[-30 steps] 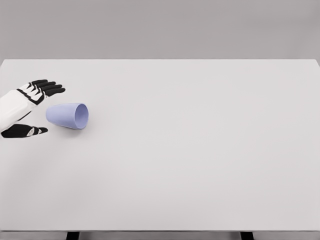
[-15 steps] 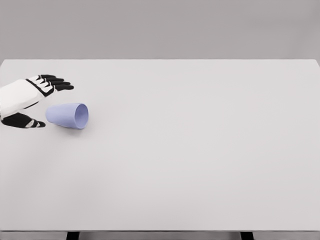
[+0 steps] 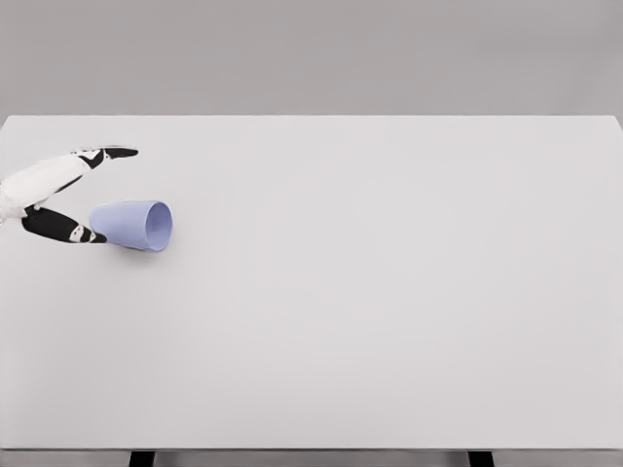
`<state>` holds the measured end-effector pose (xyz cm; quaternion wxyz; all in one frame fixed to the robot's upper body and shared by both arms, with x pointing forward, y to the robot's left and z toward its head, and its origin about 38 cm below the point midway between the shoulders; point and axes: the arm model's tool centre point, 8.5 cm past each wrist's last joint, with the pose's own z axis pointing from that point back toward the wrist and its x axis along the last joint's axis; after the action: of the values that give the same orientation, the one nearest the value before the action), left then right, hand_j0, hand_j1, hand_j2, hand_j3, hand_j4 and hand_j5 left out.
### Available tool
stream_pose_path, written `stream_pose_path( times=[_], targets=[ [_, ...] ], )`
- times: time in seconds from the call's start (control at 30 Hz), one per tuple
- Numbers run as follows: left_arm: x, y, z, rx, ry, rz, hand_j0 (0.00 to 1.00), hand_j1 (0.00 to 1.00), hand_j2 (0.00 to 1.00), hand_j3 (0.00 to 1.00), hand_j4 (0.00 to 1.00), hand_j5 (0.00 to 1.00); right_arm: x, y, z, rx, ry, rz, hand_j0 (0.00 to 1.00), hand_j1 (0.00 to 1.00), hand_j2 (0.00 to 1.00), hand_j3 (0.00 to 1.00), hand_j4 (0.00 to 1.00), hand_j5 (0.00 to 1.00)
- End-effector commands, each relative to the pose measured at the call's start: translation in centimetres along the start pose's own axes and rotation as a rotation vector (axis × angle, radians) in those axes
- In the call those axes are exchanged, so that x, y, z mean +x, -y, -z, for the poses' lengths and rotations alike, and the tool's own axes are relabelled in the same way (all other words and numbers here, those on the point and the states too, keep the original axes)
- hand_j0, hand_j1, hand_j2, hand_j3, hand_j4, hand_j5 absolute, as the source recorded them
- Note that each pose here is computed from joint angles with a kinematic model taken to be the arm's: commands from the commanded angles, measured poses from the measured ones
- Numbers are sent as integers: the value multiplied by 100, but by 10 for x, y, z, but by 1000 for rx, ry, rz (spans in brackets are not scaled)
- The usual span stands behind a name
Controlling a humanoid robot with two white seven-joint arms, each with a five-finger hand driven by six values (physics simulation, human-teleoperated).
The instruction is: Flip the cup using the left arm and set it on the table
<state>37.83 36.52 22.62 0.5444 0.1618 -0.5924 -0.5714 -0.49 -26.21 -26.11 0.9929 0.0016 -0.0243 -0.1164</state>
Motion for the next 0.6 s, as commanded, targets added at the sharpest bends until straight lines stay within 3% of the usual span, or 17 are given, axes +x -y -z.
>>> stream_pose_path(
  times=[0.0,0.1,0.23,0.43,0.57],
  targets=[
    [2,8,5,-24,-1,-8,100,100,100,100,100,100,0,0,0,0,0,-1,100,100,100,100,100,100],
    [2,27,14,-84,-22,6,100,100,100,100,100,100,0,0,0,0,0,1,100,100,100,100,100,100],
    [-5,28,17,-85,-87,25,100,100,100,100,100,100,0,0,0,0,0,-1,100,100,100,100,100,100],
    [-9,36,22,-94,-114,36,100,100,100,100,100,100,0,0,0,0,0,1,100,100,100,100,100,100],
    [-17,32,26,-90,-146,45,100,100,100,100,100,100,0,0,0,0,0,-1,100,100,100,100,100,100]
  ],
)
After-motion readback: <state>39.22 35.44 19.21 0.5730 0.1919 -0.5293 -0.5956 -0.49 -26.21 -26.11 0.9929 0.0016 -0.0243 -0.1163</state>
